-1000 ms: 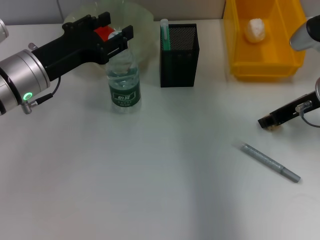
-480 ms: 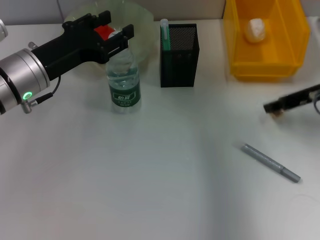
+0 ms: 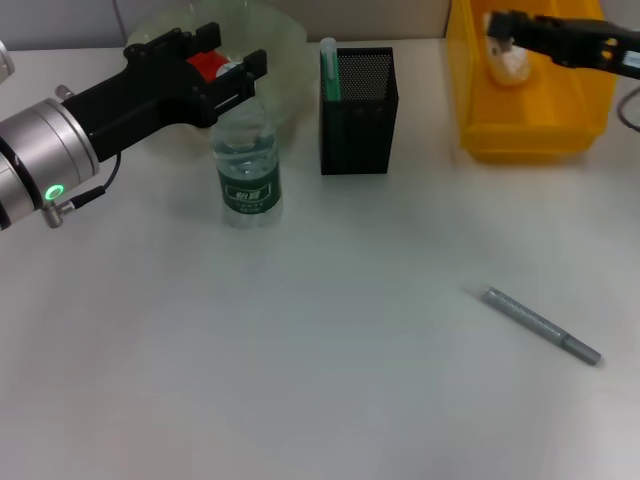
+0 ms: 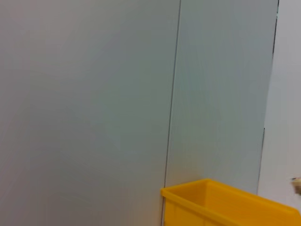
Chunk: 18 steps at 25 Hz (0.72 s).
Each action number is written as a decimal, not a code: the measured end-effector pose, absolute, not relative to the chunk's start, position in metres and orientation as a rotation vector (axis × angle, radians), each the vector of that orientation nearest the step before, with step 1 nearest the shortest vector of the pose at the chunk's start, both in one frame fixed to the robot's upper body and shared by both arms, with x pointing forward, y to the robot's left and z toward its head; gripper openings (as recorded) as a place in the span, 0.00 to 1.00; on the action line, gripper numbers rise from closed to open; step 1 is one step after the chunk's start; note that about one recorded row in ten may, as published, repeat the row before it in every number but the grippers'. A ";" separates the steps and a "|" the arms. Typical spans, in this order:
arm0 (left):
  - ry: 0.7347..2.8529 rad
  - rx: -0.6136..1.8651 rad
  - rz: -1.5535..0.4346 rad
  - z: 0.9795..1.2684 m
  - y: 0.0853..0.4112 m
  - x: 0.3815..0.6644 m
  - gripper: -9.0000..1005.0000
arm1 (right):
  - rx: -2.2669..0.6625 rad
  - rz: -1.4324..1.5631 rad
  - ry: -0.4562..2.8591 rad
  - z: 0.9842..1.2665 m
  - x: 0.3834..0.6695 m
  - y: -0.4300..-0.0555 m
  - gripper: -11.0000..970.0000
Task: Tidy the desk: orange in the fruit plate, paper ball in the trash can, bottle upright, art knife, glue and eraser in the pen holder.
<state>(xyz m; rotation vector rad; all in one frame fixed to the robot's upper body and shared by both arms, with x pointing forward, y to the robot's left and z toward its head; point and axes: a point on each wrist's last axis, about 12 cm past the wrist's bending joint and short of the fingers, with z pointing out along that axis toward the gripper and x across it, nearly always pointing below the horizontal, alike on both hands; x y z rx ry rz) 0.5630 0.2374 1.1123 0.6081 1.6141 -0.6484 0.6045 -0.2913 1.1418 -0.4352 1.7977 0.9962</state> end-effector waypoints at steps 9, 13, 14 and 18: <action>1.619 0.599 -0.645 1.111 0.239 0.563 0.65 | -0.589 0.825 1.845 1.132 0.642 -0.230 0.32; 1.623 0.588 -0.640 1.110 0.242 0.563 0.65 | -0.655 0.777 1.867 1.128 0.649 -0.210 0.32; 1.623 0.585 -0.638 1.110 0.243 0.562 0.65 | -0.674 0.767 1.866 1.127 0.649 -0.206 0.32; 1.624 0.581 -0.637 1.110 0.244 0.562 0.65 | -0.744 0.746 1.850 1.127 0.648 -0.197 0.33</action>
